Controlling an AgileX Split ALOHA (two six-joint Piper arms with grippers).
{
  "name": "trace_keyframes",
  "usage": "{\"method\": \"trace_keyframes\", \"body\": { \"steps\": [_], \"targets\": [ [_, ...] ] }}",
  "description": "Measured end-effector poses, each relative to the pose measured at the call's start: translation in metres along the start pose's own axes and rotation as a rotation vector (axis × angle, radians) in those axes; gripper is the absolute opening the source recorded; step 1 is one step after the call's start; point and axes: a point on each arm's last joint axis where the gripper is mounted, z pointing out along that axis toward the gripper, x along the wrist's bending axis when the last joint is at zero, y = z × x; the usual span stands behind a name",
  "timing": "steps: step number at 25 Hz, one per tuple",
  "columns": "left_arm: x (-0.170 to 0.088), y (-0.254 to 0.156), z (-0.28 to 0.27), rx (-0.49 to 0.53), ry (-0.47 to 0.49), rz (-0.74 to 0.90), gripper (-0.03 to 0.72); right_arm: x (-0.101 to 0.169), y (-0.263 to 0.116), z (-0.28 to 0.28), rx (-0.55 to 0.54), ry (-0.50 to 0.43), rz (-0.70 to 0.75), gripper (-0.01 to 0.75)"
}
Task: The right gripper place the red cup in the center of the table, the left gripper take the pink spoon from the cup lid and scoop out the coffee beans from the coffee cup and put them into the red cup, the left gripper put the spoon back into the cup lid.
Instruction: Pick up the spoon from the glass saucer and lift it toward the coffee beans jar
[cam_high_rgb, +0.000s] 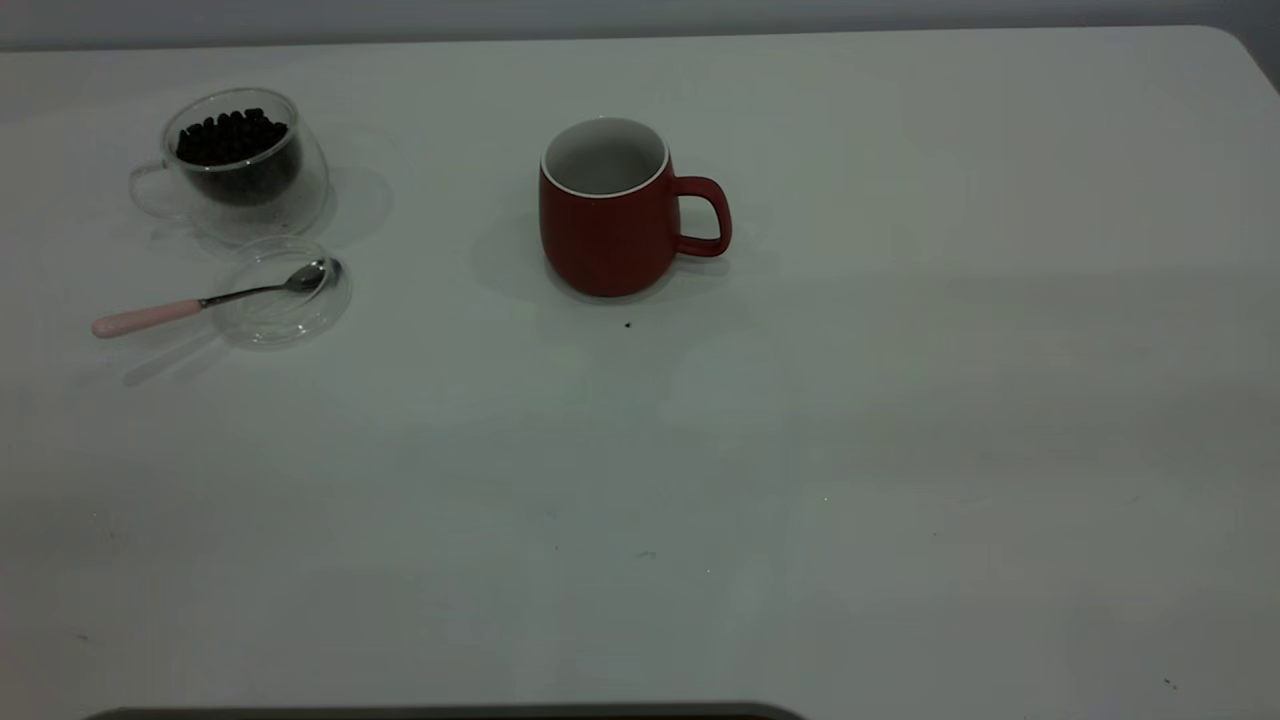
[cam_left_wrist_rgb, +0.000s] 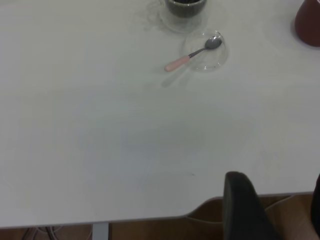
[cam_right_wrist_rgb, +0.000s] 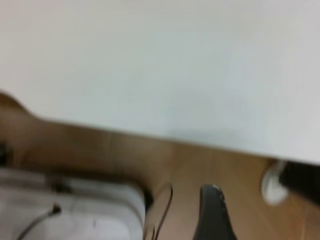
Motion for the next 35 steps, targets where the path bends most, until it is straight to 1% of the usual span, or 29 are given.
{"method": "trace_keyframes", "body": {
  "steps": [2,6,10,16,18,35],
  "targets": [
    [0.000,0.000,0.000,0.000,0.000,0.000,0.392,0.000,-0.008,-0.011,-0.084,0.000,0.001,0.558],
    [0.000,0.000,0.000,0.000,0.000,0.000,0.392,-0.001,-0.022,-0.025,-0.209,-0.014,0.025,0.558],
    [0.000,0.000,0.000,0.000,0.000,0.000,0.392,-0.002,-0.032,-0.034,-0.291,-0.036,0.054,0.558],
    [0.000,0.000,0.000,0.000,0.000,0.001,0.392,-0.001,-0.049,-0.046,-0.434,-0.042,0.056,0.558],
    [0.000,0.000,0.000,0.000,0.000,0.001,0.392,-0.001,-0.052,-0.048,-0.454,-0.044,0.057,0.558],
    [0.000,0.000,0.000,0.000,0.000,0.001,0.392,-0.001,-0.053,-0.048,-0.456,-0.048,0.061,0.558]
  ]
}}
